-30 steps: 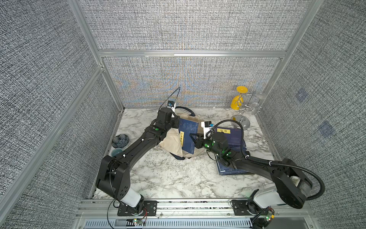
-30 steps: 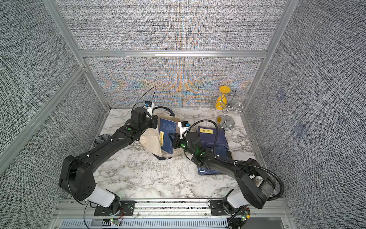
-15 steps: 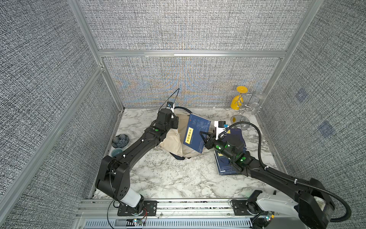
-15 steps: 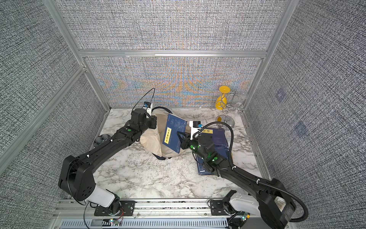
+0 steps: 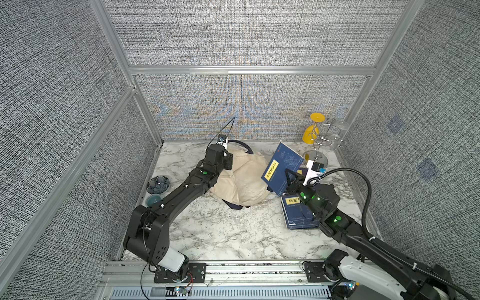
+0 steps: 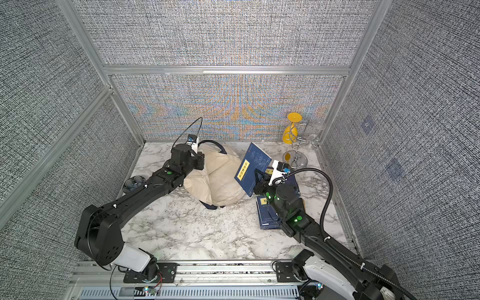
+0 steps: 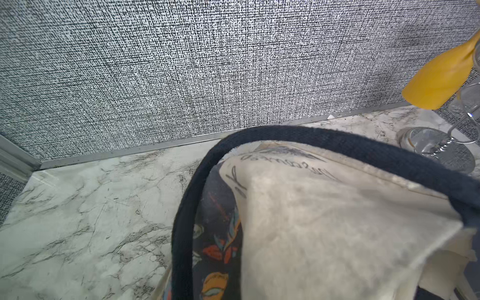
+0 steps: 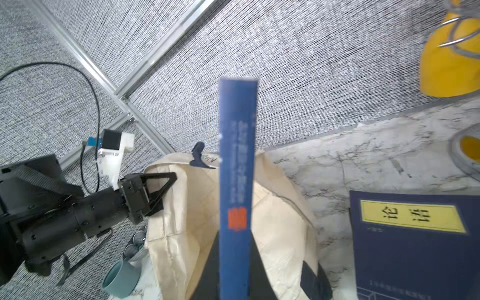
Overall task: Take out the books from the canvas bag
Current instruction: Place the book on the book.
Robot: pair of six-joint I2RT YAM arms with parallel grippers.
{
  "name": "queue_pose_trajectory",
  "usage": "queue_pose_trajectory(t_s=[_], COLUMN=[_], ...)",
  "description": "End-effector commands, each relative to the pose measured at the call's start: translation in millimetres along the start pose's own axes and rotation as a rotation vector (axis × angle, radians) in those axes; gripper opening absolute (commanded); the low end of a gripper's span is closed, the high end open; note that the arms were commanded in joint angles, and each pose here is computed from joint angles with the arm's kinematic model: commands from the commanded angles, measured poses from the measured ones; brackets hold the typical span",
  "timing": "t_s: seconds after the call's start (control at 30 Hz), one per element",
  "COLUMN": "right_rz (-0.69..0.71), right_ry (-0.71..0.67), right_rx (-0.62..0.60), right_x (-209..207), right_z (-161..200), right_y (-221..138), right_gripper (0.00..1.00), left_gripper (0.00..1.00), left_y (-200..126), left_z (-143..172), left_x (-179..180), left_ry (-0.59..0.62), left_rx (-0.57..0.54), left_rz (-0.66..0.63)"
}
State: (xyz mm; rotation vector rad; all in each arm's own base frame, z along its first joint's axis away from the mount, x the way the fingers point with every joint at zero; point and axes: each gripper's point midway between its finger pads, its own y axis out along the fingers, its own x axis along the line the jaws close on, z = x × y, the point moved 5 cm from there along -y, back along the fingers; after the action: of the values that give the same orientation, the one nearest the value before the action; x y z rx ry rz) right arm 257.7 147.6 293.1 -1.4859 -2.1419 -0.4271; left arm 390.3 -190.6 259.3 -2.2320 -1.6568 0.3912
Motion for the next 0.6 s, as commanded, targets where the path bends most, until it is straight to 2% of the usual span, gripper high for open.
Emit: queue_pose_trajectory(t_s=[0.0, 0.2, 0.37, 0.5, 0.57], right_rz=[0.074, 0.132, 0.227, 0.252, 0.256], right_ry=[0.081, 0.157, 0.286, 0.402, 0.418], right_rx=[-0.100, -0.175, -0.246, -0.303, -0.314], right_x=[-15, -35, -66, -87, -92], right_z=[-12, -15, -12, -7, -5], right_y=[-5, -11, -16, -16, -13], right_gripper=[0.00, 0.00, 0.00, 0.00, 0.00], left_gripper=[0.00, 0.00, 0.00, 0.00, 0.00], left_y=[-1, -1, 0, 0, -1], left_z=[-5, -5, -5, -5, -5], left_x=[3, 3, 2, 1, 1], left_ry=[0.005, 0.014, 0.006, -0.001, -0.002], left_rx=[-0.023, -0.020, -0.017, -0.014, -0.013], left_rz=[-0.019, -0.021, -0.009, -0.001, 0.001])
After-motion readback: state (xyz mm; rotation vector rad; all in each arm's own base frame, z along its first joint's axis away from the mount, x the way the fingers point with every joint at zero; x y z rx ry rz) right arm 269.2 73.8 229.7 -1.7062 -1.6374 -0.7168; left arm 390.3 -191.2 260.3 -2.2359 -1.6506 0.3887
